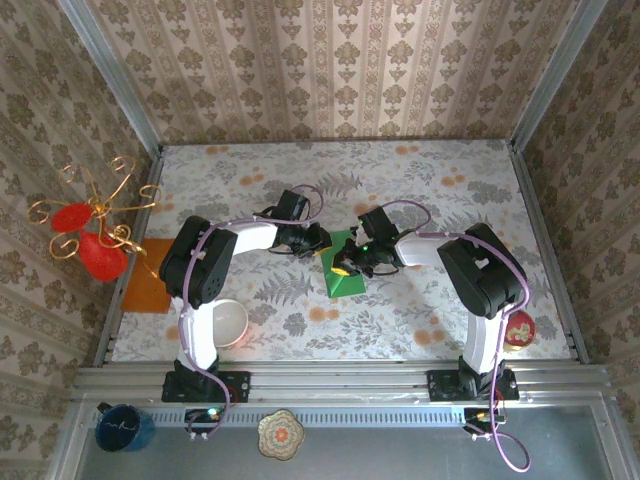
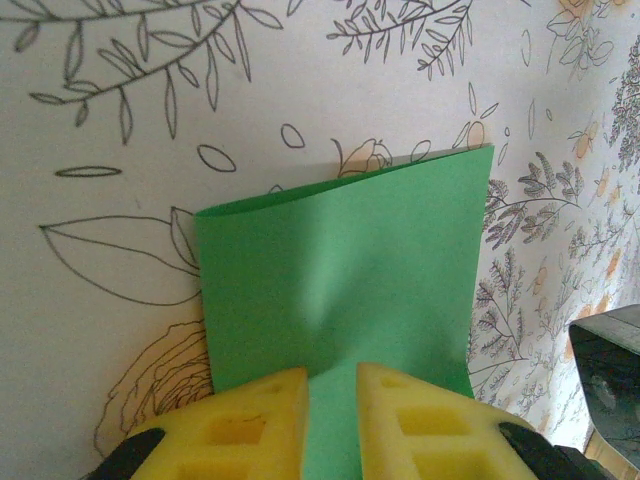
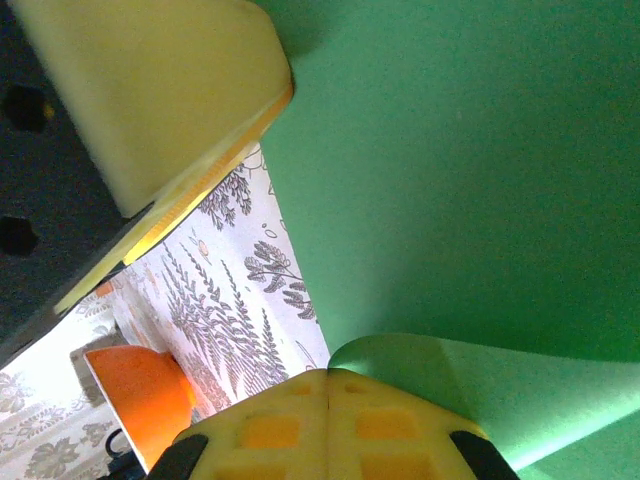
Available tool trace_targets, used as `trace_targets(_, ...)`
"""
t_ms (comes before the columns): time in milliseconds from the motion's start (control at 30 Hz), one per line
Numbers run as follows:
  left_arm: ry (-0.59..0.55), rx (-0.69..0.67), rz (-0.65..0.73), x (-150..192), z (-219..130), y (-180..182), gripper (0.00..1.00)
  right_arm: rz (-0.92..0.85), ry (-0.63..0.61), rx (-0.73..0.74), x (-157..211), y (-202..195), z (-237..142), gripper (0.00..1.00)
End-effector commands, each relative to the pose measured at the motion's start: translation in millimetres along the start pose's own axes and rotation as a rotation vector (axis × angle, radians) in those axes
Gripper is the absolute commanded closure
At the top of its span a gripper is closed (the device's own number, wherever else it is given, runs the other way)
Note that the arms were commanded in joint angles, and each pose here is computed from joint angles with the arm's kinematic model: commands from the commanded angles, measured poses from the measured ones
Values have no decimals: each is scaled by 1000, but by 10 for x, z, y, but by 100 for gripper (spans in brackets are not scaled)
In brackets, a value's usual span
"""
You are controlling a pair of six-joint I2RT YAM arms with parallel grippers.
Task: Fold a paper plane with a square sheet of paper (pick it up from the middle)
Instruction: Fold the triangle a second time at the center of the table.
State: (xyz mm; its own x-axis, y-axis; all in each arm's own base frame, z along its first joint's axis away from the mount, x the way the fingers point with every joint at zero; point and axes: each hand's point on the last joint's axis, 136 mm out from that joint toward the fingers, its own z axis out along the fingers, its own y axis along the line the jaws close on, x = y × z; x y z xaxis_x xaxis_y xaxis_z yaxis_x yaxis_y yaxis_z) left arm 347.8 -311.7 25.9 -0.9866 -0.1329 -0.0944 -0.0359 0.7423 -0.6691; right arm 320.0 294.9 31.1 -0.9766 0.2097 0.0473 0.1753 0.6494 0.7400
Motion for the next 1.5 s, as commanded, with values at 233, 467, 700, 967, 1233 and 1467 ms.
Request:
trace_targets(233,54,-70,-58,177,121,281,78,11,-11,19,-23,-65,79,100)
trace_targets(467,52,-73,-59,179,116,284,78,18,-26,36,-43,-112,80,100)
trace_targets(700,55,-78,-63,187,121,298,78,24,-22,36,-38,-137,106,100)
trace_targets(967,54,-83,-64,194,115,308,78,29,-18,35,-40,-151,121,100)
trace_targets(1233,53,-85,-67,193,112,315,78,45,-24,45,-51,-203,124,100)
trace_targets(1467,55,-87,-69,200,115,321,78,61,-29,54,-59,-250,123,100)
